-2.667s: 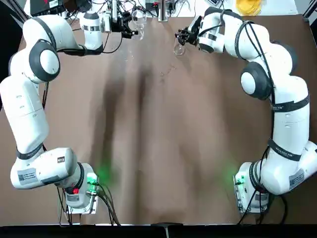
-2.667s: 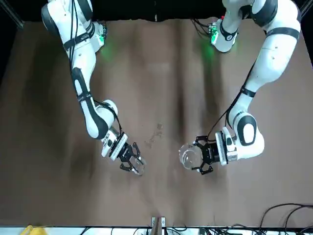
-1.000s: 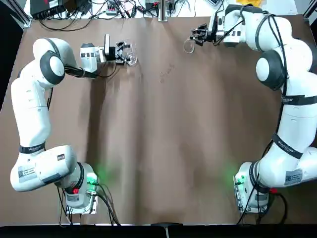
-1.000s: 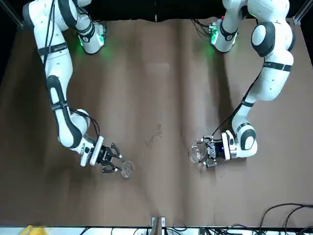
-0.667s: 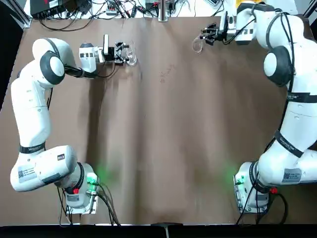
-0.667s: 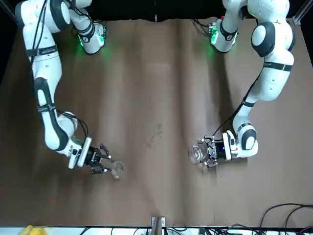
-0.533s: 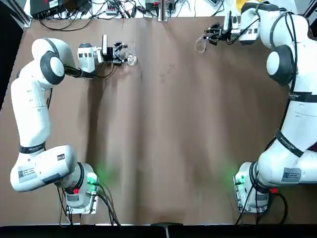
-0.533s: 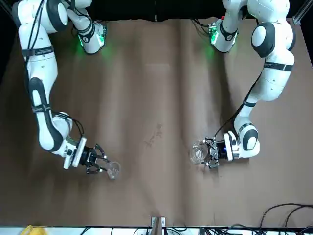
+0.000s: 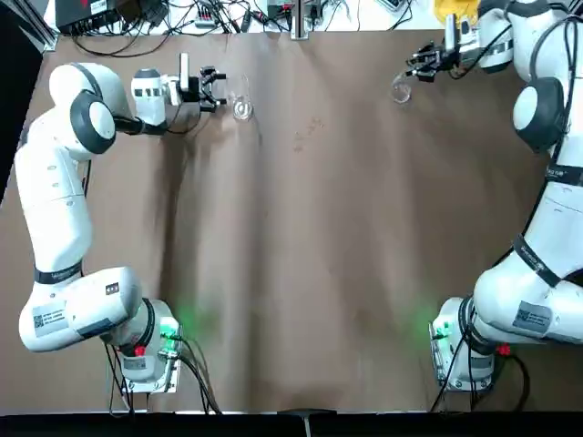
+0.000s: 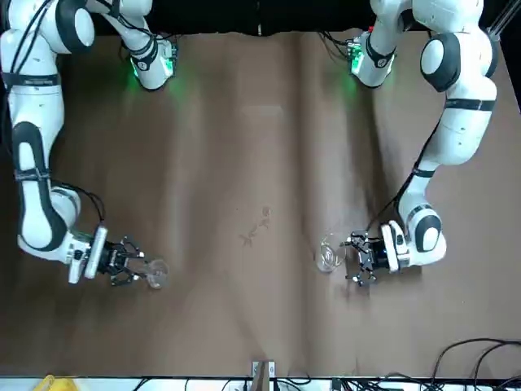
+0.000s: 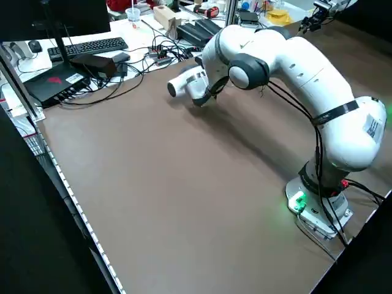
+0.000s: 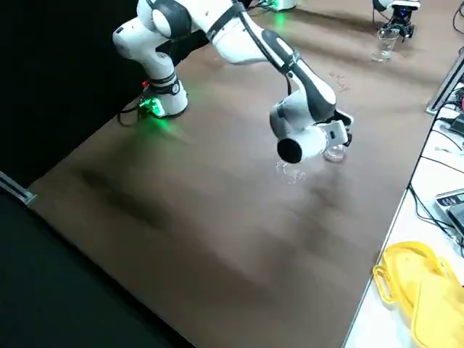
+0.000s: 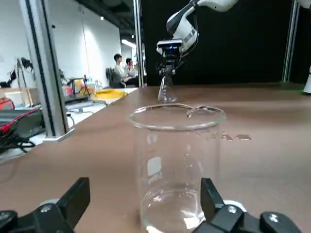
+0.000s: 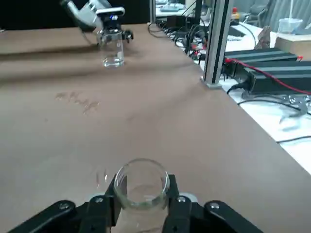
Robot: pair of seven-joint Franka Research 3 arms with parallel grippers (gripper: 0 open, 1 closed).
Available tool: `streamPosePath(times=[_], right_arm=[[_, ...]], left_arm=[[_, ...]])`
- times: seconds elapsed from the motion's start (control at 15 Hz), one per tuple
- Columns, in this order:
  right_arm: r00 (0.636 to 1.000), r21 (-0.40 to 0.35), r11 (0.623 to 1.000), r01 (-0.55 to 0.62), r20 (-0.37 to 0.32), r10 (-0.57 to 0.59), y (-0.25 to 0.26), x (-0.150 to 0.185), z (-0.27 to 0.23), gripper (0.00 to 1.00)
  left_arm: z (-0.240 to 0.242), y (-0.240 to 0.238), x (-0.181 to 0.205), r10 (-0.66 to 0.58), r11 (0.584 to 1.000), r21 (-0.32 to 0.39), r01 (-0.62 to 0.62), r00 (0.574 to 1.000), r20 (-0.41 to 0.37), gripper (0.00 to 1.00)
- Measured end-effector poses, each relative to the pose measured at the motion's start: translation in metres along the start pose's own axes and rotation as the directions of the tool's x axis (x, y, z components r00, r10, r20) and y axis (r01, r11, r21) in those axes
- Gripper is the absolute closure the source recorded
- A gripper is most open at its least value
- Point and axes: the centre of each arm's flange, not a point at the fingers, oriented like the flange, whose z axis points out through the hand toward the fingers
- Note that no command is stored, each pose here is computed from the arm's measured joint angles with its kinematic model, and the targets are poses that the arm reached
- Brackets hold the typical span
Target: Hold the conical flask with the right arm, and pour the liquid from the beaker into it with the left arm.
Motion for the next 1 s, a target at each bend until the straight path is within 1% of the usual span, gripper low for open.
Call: streamPosePath(times=[0.2,0.27,0.33,0.47,0.6,0.8,0.87,0.93,1.0], right_arm=[[0.999,0.006,1.0,0.009,0.053,-0.009,0.006,-0.016,-0.048,0.61],[0.998,0.021,1.0,0.005,0.055,-0.006,0.004,-0.027,-0.077,0.61],[0.998,0.022,1.0,0.001,0.061,-0.003,0.003,-0.033,-0.09,0.61],[0.996,0.022,1.0,-0.008,0.084,0.006,0.0,-0.047,-0.114,0.61],[0.997,0.035,0.999,-0.016,0.082,0.013,-0.006,-0.058,-0.128,0.61],[0.996,0.071,0.997,-0.019,0.088,0.012,-0.012,-0.064,-0.134,0.61],[0.995,0.08,0.997,-0.018,0.098,0.01,-0.013,-0.065,-0.135,0.61],[0.995,0.084,0.996,-0.018,0.101,0.009,-0.014,-0.066,-0.137,0.61],[0.995,0.089,0.996,-0.019,0.102,0.01,-0.015,-0.068,-0.139,0.61]], left_arm=[[-0.031,-0.017,0.034,-0.04,0.999,-0.019,0.042,0.995,0.096,0.0],[-0.052,-0.028,0.066,-0.084,0.996,-0.026,0.09,0.981,0.175,0.0],[-0.062,-0.033,0.083,-0.114,0.992,-0.024,0.122,0.969,0.219,0.0],[-0.081,-0.04,0.117,-0.182,0.981,-0.009,0.194,0.932,0.314,0.0],[-0.093,-0.044,0.15,-0.254,0.963,0.023,0.267,0.88,0.401,0.0],[-0.107,-0.047,0.199,-0.349,0.933,0.102,0.346,0.789,0.506,0.0],[-0.111,-0.047,0.214,-0.385,0.918,0.138,0.373,0.749,0.539,0.0],[-0.115,-0.047,0.23,-0.434,0.895,0.187,0.404,0.698,0.569,0.0],[-0.12,-0.046,0.245,-0.487,0.867,0.246,0.433,0.637,0.598,0.0]])
